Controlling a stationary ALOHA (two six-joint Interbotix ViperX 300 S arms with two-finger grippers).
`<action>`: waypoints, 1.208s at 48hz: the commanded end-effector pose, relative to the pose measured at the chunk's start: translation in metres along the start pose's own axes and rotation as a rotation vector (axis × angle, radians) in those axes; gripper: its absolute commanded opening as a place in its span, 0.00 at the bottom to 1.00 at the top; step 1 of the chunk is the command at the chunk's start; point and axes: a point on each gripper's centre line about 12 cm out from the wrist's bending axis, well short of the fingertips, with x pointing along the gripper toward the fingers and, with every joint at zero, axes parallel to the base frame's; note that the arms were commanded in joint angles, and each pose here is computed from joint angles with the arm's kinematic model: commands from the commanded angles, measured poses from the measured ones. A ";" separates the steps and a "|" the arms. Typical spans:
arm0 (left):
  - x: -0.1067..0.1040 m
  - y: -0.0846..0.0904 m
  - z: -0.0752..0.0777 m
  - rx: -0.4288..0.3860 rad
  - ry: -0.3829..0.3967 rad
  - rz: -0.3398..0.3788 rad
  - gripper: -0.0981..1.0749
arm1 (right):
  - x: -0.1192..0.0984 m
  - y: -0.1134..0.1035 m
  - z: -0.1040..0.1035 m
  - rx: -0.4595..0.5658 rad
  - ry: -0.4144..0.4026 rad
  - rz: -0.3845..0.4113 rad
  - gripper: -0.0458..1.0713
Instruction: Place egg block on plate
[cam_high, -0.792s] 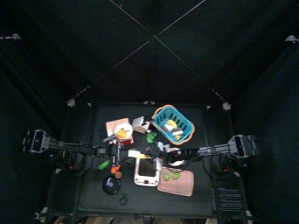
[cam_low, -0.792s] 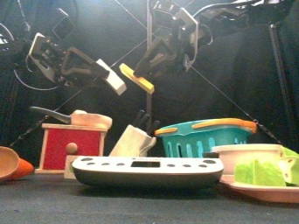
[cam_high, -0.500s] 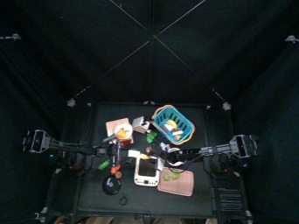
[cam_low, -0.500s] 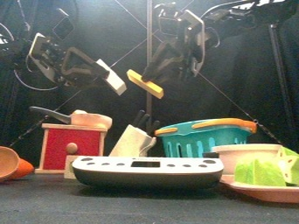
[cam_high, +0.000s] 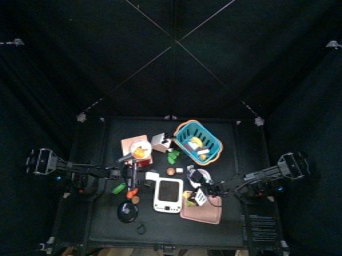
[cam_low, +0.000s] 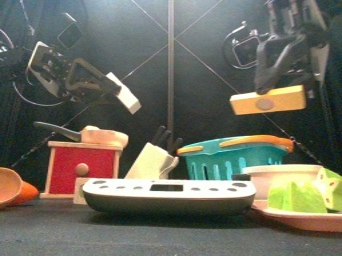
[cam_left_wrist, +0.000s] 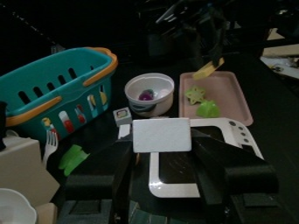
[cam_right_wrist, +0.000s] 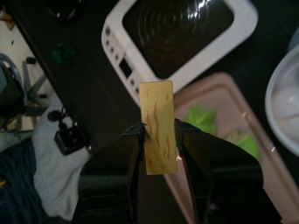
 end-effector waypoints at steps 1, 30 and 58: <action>0.003 0.002 0.011 0.003 -0.038 0.005 0.57 | -0.012 0.007 -0.013 0.075 0.029 -0.016 0.60; -0.005 -0.022 0.017 -0.068 -0.061 -0.043 0.57 | -0.014 -0.008 -0.100 0.531 -0.297 -0.321 0.61; -0.002 -0.027 0.010 -0.070 -0.028 -0.057 0.57 | 0.029 -0.041 -0.098 0.665 -0.330 -0.550 0.63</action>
